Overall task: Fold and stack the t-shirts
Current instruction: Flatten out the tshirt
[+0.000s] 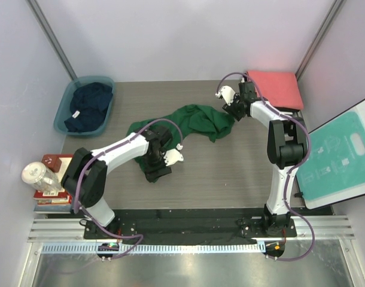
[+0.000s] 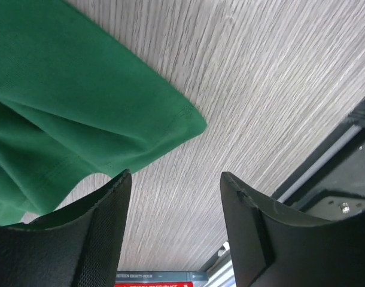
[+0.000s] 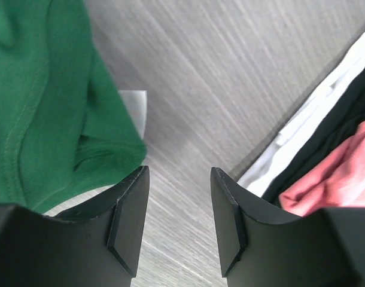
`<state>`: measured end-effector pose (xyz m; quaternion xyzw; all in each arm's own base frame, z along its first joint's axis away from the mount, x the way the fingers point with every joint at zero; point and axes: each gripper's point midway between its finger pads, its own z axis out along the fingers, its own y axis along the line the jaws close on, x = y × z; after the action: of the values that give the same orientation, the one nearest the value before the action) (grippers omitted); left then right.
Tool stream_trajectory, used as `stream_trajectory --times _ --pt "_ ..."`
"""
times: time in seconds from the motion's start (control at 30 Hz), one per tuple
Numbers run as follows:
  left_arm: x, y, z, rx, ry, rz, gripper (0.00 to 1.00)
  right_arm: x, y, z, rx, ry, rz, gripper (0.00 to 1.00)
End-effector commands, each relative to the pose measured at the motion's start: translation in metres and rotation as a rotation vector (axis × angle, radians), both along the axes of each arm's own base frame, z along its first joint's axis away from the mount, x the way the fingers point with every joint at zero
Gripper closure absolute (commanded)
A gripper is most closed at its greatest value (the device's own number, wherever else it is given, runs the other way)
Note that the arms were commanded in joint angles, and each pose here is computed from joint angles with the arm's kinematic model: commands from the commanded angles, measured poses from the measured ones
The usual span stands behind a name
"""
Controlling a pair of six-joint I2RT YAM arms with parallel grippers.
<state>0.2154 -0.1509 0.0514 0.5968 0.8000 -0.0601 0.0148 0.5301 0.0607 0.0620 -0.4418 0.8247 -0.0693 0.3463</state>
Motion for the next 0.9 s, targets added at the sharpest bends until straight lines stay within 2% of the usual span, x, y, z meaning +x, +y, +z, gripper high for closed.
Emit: stream_trajectory --times 0.0,0.27,0.5,0.7,0.87 --pt "0.018 -0.019 0.011 -0.058 -0.165 0.05 0.37 0.022 0.002 0.023 0.007 -0.06 -0.004 0.49" --pt "0.021 -0.042 -0.001 -0.081 -0.157 0.115 0.38 0.045 0.009 0.041 0.031 -0.1 -0.018 0.49" --pt "0.028 -0.027 -0.022 0.003 -0.21 0.145 0.39 0.049 0.011 0.048 0.037 -0.116 -0.015 0.48" --pt "0.015 -0.019 -0.038 0.028 -0.172 0.187 0.4 0.057 0.012 0.05 0.036 -0.129 -0.014 0.48" --pt "0.009 -0.021 -0.035 0.016 -0.16 0.218 0.4 0.064 0.014 0.054 0.027 -0.143 -0.001 0.47"
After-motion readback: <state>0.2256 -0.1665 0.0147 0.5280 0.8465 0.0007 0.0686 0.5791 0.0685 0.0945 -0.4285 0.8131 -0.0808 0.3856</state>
